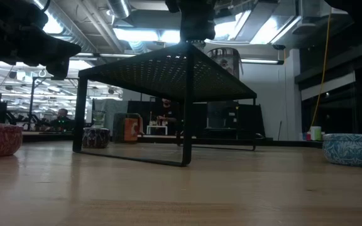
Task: Pick & Place candle stick holders
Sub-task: Put the top right glass candle holder on the shelf
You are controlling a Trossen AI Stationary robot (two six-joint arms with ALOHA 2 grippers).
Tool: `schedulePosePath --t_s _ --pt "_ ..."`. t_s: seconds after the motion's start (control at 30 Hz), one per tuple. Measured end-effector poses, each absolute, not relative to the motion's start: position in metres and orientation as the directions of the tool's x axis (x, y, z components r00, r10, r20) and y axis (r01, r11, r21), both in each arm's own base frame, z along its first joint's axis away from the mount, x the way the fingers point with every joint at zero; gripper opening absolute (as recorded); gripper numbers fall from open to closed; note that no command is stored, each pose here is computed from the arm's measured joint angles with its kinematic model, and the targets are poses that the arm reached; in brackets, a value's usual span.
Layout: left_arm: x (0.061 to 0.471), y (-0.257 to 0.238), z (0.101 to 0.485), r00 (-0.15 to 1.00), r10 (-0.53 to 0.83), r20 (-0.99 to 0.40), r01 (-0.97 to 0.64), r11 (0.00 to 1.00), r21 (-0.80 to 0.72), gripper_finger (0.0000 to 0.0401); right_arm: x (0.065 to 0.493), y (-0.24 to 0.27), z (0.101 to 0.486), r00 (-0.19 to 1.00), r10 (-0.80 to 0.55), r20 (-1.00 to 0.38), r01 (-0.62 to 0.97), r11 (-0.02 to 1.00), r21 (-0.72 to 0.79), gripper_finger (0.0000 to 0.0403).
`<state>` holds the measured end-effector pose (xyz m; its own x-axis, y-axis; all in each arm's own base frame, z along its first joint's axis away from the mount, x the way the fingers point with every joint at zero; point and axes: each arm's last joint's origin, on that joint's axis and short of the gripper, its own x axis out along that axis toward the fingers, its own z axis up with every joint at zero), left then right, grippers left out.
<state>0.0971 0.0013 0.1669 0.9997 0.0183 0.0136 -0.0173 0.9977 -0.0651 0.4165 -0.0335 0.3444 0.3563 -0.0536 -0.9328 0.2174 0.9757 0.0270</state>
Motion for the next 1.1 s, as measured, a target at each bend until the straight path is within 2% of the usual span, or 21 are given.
schedulePosePath --t_s 0.23,0.37,0.5,0.77,1.1 --pt "0.097 0.001 0.167 1.0 0.018 0.014 -0.017 0.998 -0.065 0.0002 0.412 -0.034 0.356 0.389 -0.113 -0.914 0.214 0.976 -0.03 0.0304" --pt "0.097 0.001 0.167 1.0 0.018 0.014 -0.017 0.998 -0.065 0.0002 0.4 -0.033 0.377 0.448 -0.112 -0.887 0.21 0.978 -0.018 0.0308" --pt "0.097 0.001 0.167 1.0 0.018 0.013 -0.017 0.998 -0.065 0.0002 0.39 -0.029 0.385 0.438 -0.109 -0.892 0.205 0.979 -0.018 0.0296" --pt "0.097 0.001 0.167 1.0 0.018 0.013 -0.017 0.998 -0.065 0.0002 0.375 -0.022 0.388 0.365 -0.084 -0.927 0.21 0.978 -0.006 0.0233" --pt "0.097 0.001 0.167 1.0 0.018 0.013 -0.017 0.998 -0.065 0.0002 0.376 -0.018 0.363 0.251 -0.026 -0.968 0.196 0.98 0.024 0.0103"
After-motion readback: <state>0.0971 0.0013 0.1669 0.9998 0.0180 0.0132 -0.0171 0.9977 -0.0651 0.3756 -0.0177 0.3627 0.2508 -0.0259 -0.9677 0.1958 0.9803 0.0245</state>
